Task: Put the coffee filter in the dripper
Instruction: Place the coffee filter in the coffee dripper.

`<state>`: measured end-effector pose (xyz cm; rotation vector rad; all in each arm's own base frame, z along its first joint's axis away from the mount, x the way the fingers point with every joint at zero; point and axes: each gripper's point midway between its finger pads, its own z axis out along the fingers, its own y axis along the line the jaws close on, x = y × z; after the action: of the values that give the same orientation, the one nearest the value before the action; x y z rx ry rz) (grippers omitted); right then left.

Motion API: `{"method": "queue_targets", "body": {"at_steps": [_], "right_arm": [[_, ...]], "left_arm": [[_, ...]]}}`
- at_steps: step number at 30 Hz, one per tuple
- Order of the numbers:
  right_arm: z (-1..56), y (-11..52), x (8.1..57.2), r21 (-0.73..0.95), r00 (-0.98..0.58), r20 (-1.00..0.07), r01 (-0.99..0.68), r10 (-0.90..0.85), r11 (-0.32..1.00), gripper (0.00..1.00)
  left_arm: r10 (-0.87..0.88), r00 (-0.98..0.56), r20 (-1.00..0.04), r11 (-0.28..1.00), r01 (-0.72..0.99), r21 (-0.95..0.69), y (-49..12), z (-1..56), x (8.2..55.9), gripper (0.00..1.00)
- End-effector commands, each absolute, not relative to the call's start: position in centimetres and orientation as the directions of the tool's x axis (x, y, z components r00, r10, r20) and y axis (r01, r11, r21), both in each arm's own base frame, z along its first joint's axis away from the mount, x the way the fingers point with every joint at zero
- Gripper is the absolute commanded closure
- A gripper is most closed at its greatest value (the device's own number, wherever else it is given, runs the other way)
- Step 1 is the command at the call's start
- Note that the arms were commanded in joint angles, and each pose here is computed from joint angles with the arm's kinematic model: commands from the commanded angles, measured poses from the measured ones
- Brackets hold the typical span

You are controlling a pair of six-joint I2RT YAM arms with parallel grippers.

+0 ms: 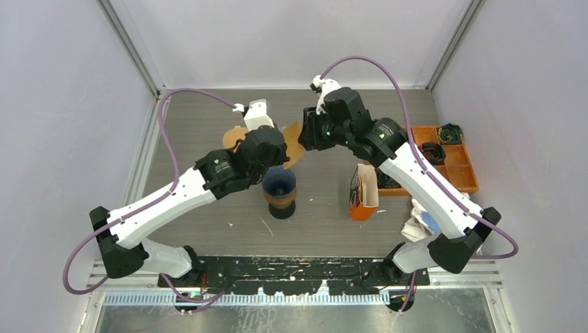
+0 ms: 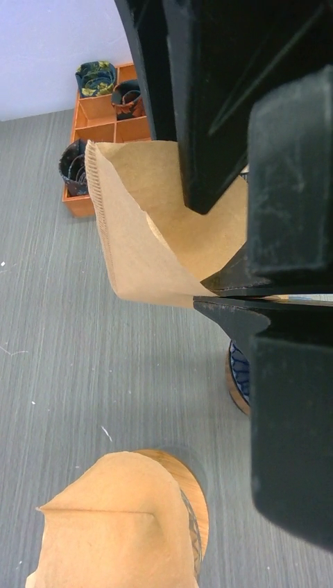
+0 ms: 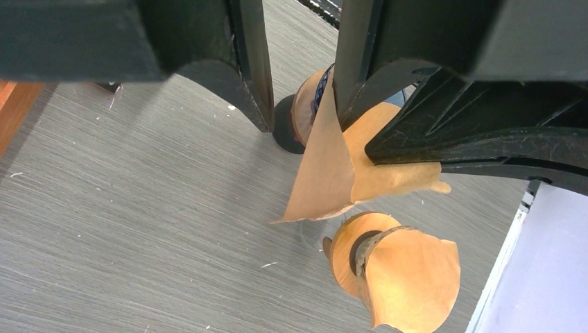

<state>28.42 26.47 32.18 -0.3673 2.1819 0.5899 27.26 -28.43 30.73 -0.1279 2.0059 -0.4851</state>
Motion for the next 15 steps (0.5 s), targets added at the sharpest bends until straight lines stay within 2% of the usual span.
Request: {"method": "queue_targets", "body": {"at_steps": [1, 11, 15], "right_arm": [[34.7, 26.8, 28.5, 0.307, -0.540, -0.842, -0.462, 0.011, 0.832, 0.58], [32.6, 27.3, 28.3, 0.310, -0.512, -0.857, -0.432, 0.053, 0.847, 0.60], [31.7, 27.2, 28.5, 0.295, -0.513, -0.857, -0.425, 0.041, 0.856, 0.65]], "left_arm": [[-0.383, -0.488, -0.785, 0.887, 0.043, -0.460, -28.4, 31.5, 27.5, 1.00], [-0.511, -0.493, -0.705, 0.820, -0.033, -0.571, -27.7, 31.7, 27.9, 1.00], [-0.517, -0.495, -0.698, 0.814, -0.033, -0.580, -27.5, 32.0, 27.8, 1.00]]}}
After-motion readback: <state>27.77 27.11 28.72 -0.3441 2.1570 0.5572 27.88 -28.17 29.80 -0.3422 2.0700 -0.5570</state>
